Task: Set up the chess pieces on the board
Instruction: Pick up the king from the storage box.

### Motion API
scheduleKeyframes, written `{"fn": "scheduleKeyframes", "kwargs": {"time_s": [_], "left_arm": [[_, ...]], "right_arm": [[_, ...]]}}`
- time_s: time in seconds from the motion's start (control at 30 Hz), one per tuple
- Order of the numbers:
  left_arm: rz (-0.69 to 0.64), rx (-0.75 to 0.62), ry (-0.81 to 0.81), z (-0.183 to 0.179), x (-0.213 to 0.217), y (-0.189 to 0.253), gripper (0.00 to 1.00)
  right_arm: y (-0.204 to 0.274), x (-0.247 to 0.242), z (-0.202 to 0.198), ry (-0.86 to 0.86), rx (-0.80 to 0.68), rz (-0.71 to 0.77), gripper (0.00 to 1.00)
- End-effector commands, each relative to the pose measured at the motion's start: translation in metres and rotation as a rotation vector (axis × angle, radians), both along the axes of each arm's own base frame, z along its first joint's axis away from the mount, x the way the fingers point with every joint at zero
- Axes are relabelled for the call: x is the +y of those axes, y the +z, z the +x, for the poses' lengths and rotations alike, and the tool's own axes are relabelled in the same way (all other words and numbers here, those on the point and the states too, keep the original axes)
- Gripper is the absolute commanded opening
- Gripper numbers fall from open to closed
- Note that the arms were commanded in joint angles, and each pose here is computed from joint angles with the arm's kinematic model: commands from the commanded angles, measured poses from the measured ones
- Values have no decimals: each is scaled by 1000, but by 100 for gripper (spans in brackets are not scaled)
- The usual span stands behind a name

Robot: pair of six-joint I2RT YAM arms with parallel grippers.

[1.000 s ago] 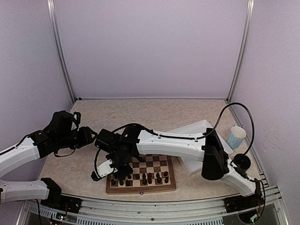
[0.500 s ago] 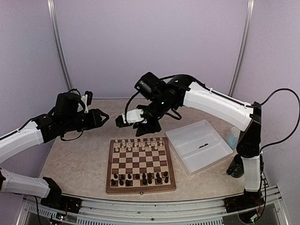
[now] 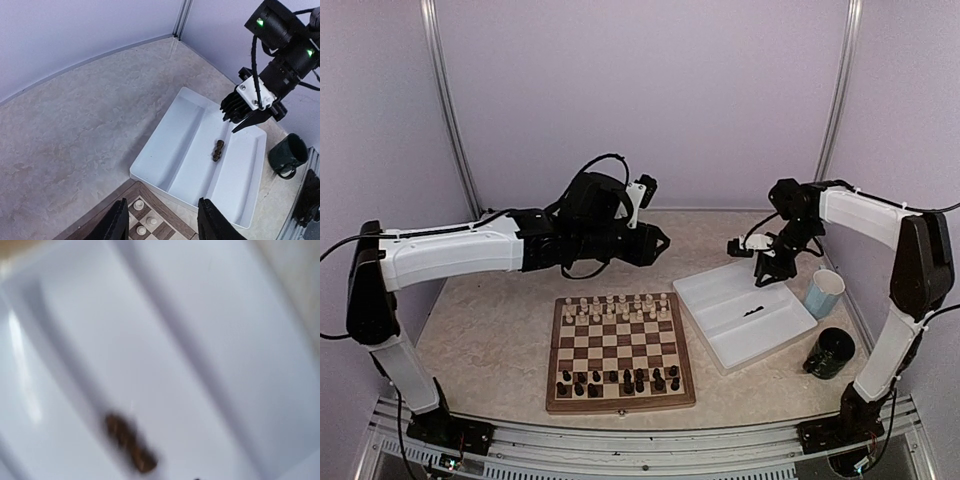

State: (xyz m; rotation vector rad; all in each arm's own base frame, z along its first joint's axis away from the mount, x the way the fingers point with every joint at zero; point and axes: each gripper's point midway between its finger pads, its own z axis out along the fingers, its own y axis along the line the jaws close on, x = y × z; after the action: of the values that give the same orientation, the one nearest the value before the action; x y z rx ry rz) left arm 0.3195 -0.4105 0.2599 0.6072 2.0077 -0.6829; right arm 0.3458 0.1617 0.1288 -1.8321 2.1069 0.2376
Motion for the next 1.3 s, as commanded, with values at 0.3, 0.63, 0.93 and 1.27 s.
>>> {"fn": "scheduleKeyframes", "kwargs": {"time_s": [0.3,0.63,0.93,1.27], "left_arm": [[148,-267,287,67,8,26,78],[165,-230,186,64,-13,6,78],[170,-212,226,63,0,3,78],[181,-168,292,68,20,-3,78]], "right_arm": [[-83,-70,-48,180,137,-255,29],[-100,-90,-81,326,208,-358,33],[-112,-46,-109,524,224,-340,34],[-90,57,-140,669,261,-98,36]]}}
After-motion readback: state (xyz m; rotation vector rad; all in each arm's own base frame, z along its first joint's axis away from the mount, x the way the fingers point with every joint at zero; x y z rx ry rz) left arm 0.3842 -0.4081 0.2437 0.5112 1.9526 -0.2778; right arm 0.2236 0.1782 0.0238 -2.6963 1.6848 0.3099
